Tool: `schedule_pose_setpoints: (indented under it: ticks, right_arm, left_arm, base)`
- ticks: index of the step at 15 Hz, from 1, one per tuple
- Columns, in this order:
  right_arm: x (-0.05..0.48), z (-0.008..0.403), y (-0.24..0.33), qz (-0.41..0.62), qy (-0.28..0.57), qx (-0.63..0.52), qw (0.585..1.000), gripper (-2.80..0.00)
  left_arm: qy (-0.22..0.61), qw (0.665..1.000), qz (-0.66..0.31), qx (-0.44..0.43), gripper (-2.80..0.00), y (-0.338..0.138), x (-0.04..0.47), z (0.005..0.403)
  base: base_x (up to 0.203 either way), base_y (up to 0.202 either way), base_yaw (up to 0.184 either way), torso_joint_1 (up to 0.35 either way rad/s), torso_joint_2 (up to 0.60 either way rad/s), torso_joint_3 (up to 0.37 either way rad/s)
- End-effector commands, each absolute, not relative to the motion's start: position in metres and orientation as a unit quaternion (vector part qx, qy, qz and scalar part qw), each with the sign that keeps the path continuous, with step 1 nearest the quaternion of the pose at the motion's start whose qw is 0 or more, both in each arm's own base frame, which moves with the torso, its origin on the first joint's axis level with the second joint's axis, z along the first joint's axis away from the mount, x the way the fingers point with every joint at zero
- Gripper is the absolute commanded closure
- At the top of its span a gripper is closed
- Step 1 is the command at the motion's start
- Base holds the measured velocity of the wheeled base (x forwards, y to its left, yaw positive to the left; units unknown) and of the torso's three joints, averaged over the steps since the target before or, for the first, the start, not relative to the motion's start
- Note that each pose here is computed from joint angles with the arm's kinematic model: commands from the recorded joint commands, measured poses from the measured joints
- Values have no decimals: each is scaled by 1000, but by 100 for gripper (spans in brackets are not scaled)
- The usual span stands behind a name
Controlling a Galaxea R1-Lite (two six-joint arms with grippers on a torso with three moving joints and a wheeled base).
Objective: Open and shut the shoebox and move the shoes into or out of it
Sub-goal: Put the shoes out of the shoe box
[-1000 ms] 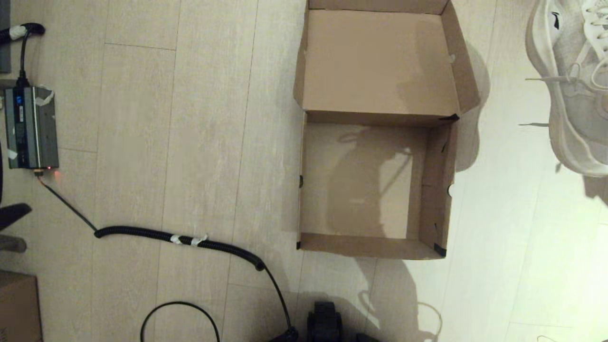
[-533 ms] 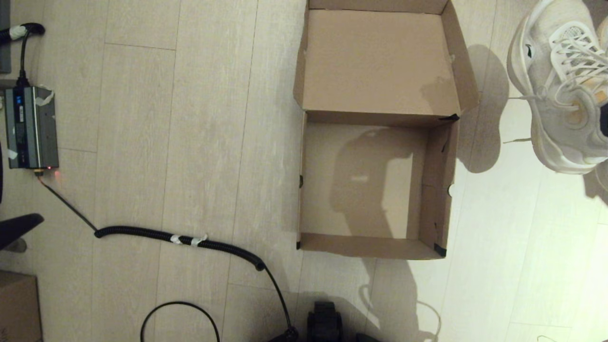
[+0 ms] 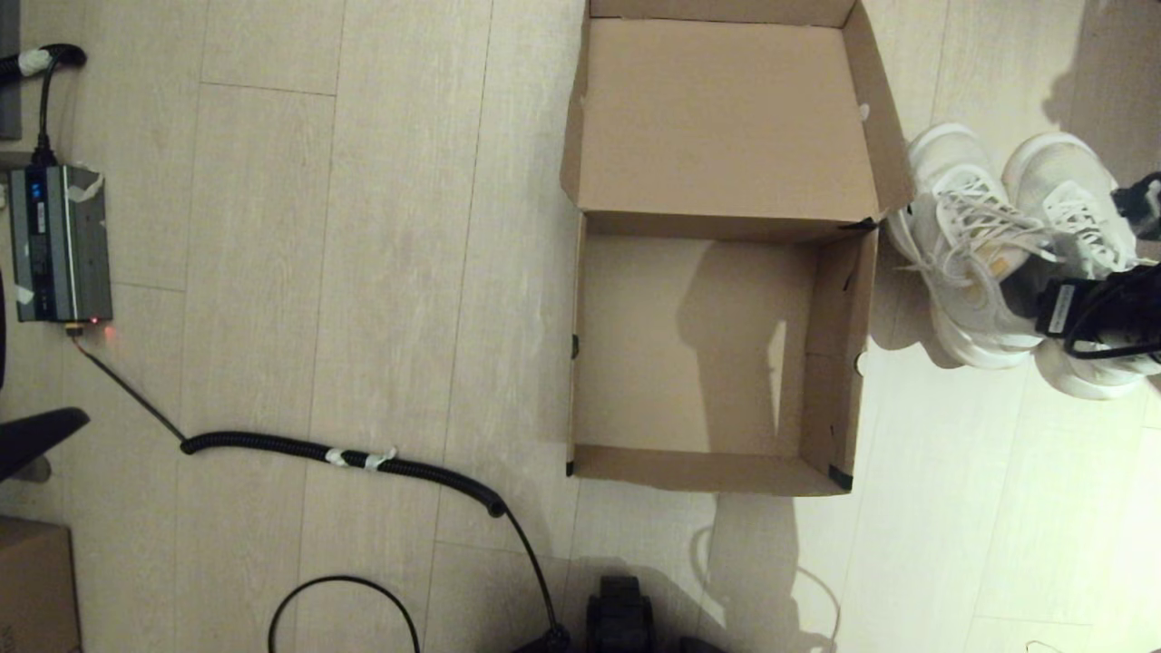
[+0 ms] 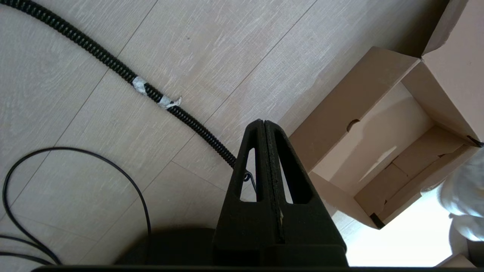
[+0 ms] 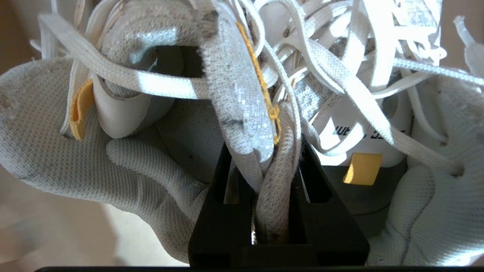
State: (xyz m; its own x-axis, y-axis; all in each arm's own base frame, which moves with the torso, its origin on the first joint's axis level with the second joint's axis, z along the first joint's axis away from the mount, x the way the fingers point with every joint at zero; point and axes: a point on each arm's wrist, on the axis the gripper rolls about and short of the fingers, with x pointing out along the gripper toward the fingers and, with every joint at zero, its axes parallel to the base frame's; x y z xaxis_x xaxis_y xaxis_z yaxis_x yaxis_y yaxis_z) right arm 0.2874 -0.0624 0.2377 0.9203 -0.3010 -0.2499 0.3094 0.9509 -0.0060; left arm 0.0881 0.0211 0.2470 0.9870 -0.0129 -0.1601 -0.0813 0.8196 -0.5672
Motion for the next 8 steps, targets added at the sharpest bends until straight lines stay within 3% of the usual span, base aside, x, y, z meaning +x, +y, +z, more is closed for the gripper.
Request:
schedule_pose_setpoints:
  ticks: [1,3,4,8]
  right_arm:
    - [313,203,-68,-155,157,10,975,0]
    - [319,188,-69,-151,165,-18,975,0]
    - [319,185,-69,-149,170,-19,974,-280]
    - [313,182,-68,-149,176,-21,973,-280]
  left_arm:
    - [81,950,19,-302,0,21,89,246]
    - [85,949,19,-303,0,21,89,244]
    - [88,948,20,-305,0,21,89,241]
    - [89,948,21,-305,0,20,86,237]
  base:
    - [0,0,0,0,0,0]
    - [0,0,0,0,0,0]
    - [0,0,0,0,0,0]
    - [0,0,0,0,0,0]
